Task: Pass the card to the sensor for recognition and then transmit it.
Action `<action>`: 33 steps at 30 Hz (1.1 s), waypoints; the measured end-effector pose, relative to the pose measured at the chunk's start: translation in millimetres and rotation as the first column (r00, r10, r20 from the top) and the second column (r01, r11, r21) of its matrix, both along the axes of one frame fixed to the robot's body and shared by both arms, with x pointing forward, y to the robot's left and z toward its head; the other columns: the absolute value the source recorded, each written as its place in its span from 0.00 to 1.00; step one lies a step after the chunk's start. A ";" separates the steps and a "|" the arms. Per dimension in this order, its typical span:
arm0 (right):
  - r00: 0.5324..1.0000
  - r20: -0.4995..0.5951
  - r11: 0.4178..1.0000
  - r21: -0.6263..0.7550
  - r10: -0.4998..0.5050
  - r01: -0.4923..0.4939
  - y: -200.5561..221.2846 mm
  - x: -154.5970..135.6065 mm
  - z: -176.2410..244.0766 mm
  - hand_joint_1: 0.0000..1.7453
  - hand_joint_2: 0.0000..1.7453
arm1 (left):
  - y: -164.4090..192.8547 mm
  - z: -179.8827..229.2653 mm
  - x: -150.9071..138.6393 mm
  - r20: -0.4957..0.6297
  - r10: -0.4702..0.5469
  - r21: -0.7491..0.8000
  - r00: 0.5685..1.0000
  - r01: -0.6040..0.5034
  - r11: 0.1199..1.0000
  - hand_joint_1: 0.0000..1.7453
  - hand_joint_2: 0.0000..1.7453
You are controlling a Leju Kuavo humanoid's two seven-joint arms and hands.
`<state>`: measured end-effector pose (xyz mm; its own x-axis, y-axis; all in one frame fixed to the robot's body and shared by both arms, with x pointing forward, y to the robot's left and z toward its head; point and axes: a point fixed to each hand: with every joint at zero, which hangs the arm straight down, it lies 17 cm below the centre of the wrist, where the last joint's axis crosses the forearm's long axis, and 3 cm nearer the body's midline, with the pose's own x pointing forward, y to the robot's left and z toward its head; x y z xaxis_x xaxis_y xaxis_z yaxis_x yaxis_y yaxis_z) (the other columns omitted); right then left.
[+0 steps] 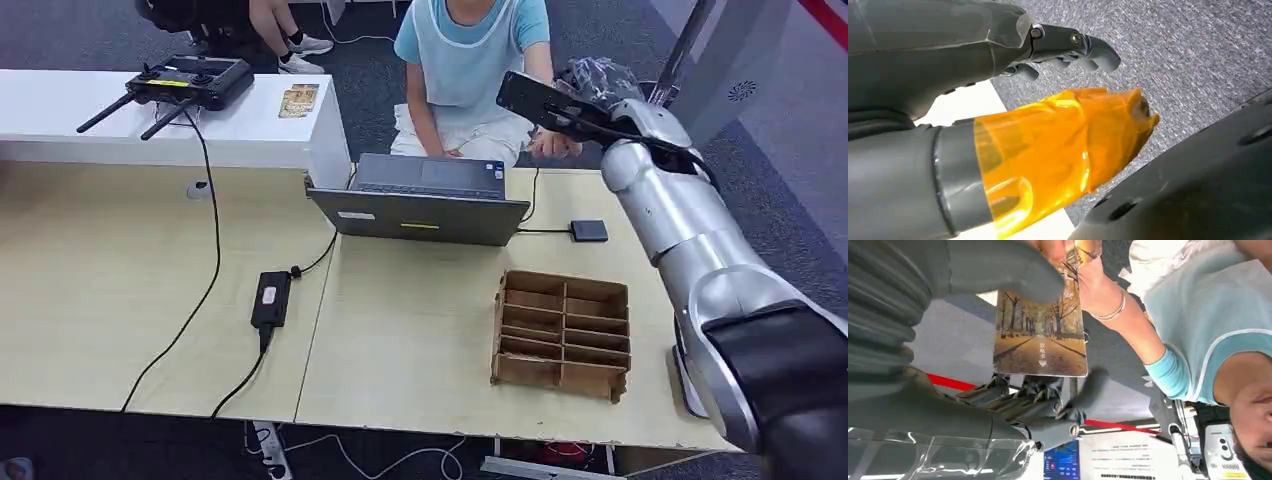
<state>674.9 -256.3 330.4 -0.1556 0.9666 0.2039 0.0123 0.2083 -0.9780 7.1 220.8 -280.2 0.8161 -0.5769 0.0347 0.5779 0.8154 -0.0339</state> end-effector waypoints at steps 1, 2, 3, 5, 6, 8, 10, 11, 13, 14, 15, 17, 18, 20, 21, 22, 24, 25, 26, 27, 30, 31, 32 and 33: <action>1.000 -0.001 1.000 0.000 0.000 0.000 0.2 0.0 -0.6 0.11 1.00 | 0.0 0.0 0.0 0.000 0.000 0.000 1.000 0.000 1.000 0.00 0.00; 1.000 -0.002 1.000 0.000 0.000 0.000 0.0 0.0 -1.0 0.00 1.00 | 0.0 0.0 0.0 0.000 0.000 0.000 1.000 0.000 1.000 0.00 0.00; 1.000 -0.004 1.000 0.000 -0.001 0.001 0.0 0.1 -1.5 0.00 1.00 | 0.0 0.0 0.0 0.000 0.000 0.000 1.000 0.000 1.000 0.00 0.00; 1.000 -0.005 1.000 0.000 -0.002 0.002 -0.6 0.1 -2.2 0.00 1.00 | 0.2 0.0 0.0 0.000 0.000 0.000 1.000 0.000 1.000 0.00 0.00; 1.000 -0.006 1.000 -0.001 -0.004 0.004 -0.8 0.2 -2.7 0.00 1.00 | 0.0 0.0 0.0 0.000 0.000 0.000 1.000 0.000 1.000 0.00 0.00; 1.000 -0.006 1.000 -0.002 -0.006 0.006 -1.1 0.3 -2.8 0.00 1.00 | 0.1 0.0 0.1 0.000 0.000 0.000 1.000 0.000 1.000 0.00 0.00; 1.000 -0.006 1.000 -0.001 -0.008 0.008 -1.7 0.4 -2.6 0.00 1.00 | 0.1 0.0 0.1 0.000 0.000 0.000 1.000 0.000 1.000 0.00 0.00; 1.000 -0.004 1.000 0.001 -0.009 0.009 -2.0 0.5 -2.2 0.00 1.00 | 0.1 0.0 0.1 0.000 0.000 0.000 1.000 0.000 1.000 0.00 0.00; 1.000 -0.001 1.000 0.000 -0.013 0.013 -3.3 0.7 -1.4 0.00 1.00 | 0.1 0.0 0.0 0.000 0.000 0.000 1.000 0.000 1.000 0.00 0.00; 1.000 0.003 1.000 -0.002 -0.015 0.015 -4.2 0.9 -0.6 0.00 1.00 | 0.0 0.0 0.1 0.000 0.001 0.000 1.000 -0.001 1.000 0.00 0.00; 1.000 0.007 1.000 -0.003 -0.017 0.018 -5.2 1.1 0.4 0.00 1.00 | 0.0 0.0 0.1 0.000 0.002 0.000 1.000 -0.002 1.000 0.00 0.00; 1.000 0.011 1.000 0.001 -0.019 0.019 -5.8 1.2 1.6 0.00 1.00 | 0.0 0.0 0.1 0.000 0.003 0.000 1.000 -0.003 1.000 0.00 0.00; 1.000 0.014 1.000 0.004 -0.020 0.020 -6.4 1.3 2.4 0.00 1.00 | 0.0 0.0 0.1 0.000 0.003 0.000 1.000 -0.003 1.000 0.00 0.00; 0.999 0.035 1.000 0.013 -0.026 0.025 -7.9 1.8 7.3 0.00 1.00 | -0.3 0.0 0.1 0.000 0.003 0.000 1.000 -0.003 1.000 0.00 0.00; 0.998 0.058 0.999 0.026 -0.028 0.026 -8.4 2.0 13.7 0.00 1.00 | -0.3 0.0 0.1 0.000 0.003 0.000 1.000 -0.003 1.000 0.00 0.00; 0.997 0.078 0.999 0.041 -0.028 0.025 -8.5 1.8 18.5 0.00 1.00 | -0.3 0.0 0.1 0.000 0.003 0.000 1.000 -0.003 1.000 0.00 0.00; 0.992 0.126 0.995 0.101 -0.019 0.006 -5.6 -0.8 29.4 0.00 1.00 | -0.9 0.1 0.1 -0.001 0.008 -0.001 1.000 -0.008 1.000 0.00 0.00; 0.989 0.149 0.989 0.146 -0.012 -0.010 -3.5 -3.4 34.3 0.00 1.00 | -1.7 0.2 0.2 -0.001 0.011 -0.002 1.000 -0.011 1.000 0.00 0.00; 0.986 0.166 0.980 0.195 -0.004 -0.029 -1.7 -6.9 38.5 0.00 1.00 | -2.8 0.3 0.3 -0.001 0.015 -0.003 1.000 -0.015 1.000 0.00 0.00; 0.984 0.177 0.971 0.237 0.000 -0.043 -1.1 -10.4 39.9 0.00 1.00 | -4.0 0.4 0.3 -0.001 0.018 -0.005 1.000 -0.018 1.000 0.00 0.00; 0.977 0.214 0.920 0.380 0.008 -0.091 -5.1 -23.1 51.0 0.00 1.00 | -7.2 0.7 -0.2 -0.002 0.023 -0.009 1.000 -0.023 1.000 0.00 0.00; 0.975 0.222 0.909 0.405 0.004 -0.096 -8.4 -26.5 52.1 0.00 1.00 | -7.8 0.8 -0.1 -0.002 0.024 -0.010 1.000 -0.024 1.000 0.00 0.00; 0.972 0.235 0.900 0.424 -0.001 -0.101 -11.3 -29.6 55.3 0.00 1.00 | -8.9 0.9 -0.1 -0.003 0.027 -0.012 1.000 -0.027 1.000 0.00 0.00; 0.970 0.244 0.885 0.452 -0.001 -0.113 -13.4 -32.4 58.8 0.00 1.00 | -9.5 1.0 -0.2 -0.003 0.028 -0.013 1.000 -0.028 1.000 0.00 0.00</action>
